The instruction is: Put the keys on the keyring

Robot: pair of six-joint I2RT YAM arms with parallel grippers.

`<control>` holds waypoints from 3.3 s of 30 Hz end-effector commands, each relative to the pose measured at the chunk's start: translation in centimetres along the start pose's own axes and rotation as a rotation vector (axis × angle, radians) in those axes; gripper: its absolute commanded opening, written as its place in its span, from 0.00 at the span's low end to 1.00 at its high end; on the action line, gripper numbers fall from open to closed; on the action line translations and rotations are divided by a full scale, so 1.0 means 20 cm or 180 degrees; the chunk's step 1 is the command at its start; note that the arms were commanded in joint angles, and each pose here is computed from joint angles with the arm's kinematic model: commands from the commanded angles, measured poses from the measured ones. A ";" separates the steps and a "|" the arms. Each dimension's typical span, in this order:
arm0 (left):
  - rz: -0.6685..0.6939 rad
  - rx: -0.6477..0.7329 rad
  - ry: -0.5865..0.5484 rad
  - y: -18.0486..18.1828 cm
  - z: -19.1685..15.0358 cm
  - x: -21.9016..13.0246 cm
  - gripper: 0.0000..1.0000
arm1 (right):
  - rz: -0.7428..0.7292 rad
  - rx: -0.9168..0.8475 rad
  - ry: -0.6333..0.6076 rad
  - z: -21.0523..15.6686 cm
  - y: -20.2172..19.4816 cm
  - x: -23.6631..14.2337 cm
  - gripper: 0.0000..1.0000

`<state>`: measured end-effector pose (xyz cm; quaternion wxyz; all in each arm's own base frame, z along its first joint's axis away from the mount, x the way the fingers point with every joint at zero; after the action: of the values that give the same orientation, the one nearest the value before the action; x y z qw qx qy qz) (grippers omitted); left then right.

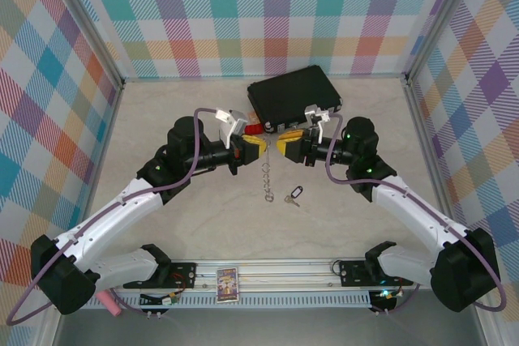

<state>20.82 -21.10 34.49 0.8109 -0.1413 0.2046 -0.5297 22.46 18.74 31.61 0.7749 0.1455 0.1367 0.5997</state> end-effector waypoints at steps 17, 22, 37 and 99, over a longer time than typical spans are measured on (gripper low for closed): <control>-0.0279 -0.0016 -0.0086 -0.04 0.06 0.00 0.00 | 0.0467 -0.0373 -0.0027 0.06 0.10 0.04 0.26; -0.0321 -0.0031 -0.0059 -0.04 0.05 0.00 0.00 | 0.0519 -0.0374 -0.0010 0.06 0.11 0.05 0.24; -0.0358 -0.0034 -0.0037 -0.04 0.06 0.01 0.00 | 0.0645 -0.0321 0.0094 0.05 0.11 0.09 0.09; -0.0755 -0.0556 -0.0573 0.05 0.06 0.00 0.25 | 0.0586 -0.0247 -0.0486 0.16 0.15 0.05 0.00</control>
<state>22.42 -20.82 33.76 0.7544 -0.2818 0.1808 -0.5646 22.01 20.37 33.44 0.7405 0.1830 0.0870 0.6408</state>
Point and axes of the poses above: each hand's point on the last joint's axis, 136 mm out from that joint toward the fingers, its own x axis out along the fingers, its own y axis along the line the jaws close on, z = x × y, the point moved 9 cm from there along -x, back along the fingers, and after that the axes turned 6 degrees about -x, right-handed, at the moved point
